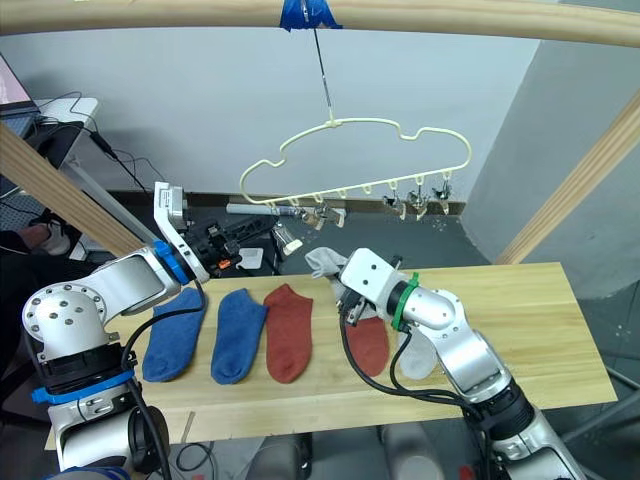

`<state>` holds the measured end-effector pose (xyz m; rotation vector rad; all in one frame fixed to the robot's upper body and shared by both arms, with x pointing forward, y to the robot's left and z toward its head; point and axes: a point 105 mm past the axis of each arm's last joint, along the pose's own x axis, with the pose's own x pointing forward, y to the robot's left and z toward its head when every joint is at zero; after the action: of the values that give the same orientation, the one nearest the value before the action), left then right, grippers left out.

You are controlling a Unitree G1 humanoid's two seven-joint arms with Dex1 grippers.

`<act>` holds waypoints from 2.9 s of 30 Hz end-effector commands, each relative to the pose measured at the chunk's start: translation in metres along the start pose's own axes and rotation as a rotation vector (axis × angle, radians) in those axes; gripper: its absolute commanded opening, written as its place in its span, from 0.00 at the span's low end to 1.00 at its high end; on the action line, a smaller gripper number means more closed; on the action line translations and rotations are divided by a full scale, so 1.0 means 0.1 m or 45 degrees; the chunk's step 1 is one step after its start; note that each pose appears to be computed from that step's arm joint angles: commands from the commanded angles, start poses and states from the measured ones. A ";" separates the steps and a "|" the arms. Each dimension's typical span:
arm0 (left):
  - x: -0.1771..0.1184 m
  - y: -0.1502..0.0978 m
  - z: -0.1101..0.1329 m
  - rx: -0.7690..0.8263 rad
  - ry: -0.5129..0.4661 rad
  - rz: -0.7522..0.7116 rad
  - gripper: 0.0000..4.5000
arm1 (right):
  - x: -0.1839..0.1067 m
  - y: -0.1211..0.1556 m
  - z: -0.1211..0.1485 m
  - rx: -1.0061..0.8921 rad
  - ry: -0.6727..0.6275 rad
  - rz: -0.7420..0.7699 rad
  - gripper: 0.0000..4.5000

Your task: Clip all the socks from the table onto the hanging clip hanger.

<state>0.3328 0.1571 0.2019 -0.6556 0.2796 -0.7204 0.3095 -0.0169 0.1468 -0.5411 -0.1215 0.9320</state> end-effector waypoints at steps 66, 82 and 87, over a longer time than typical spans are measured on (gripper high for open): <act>0.17 -0.29 -0.28 1.153 -0.281 0.017 0.80 | -0.87 -0.41 0.13 0.534 -0.159 -0.090 1.00; 0.39 -0.20 -0.27 1.169 -0.446 0.148 0.48 | -0.83 -0.44 0.29 0.519 -0.217 -0.099 1.00; 0.44 -0.20 -0.29 1.156 -0.464 0.149 0.48 | -0.79 -0.43 0.35 0.510 -0.229 -0.073 1.00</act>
<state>0.3438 0.1072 0.1792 0.1009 -0.2786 -0.5223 0.2887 -0.0936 0.1938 -0.0634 -0.0512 0.8831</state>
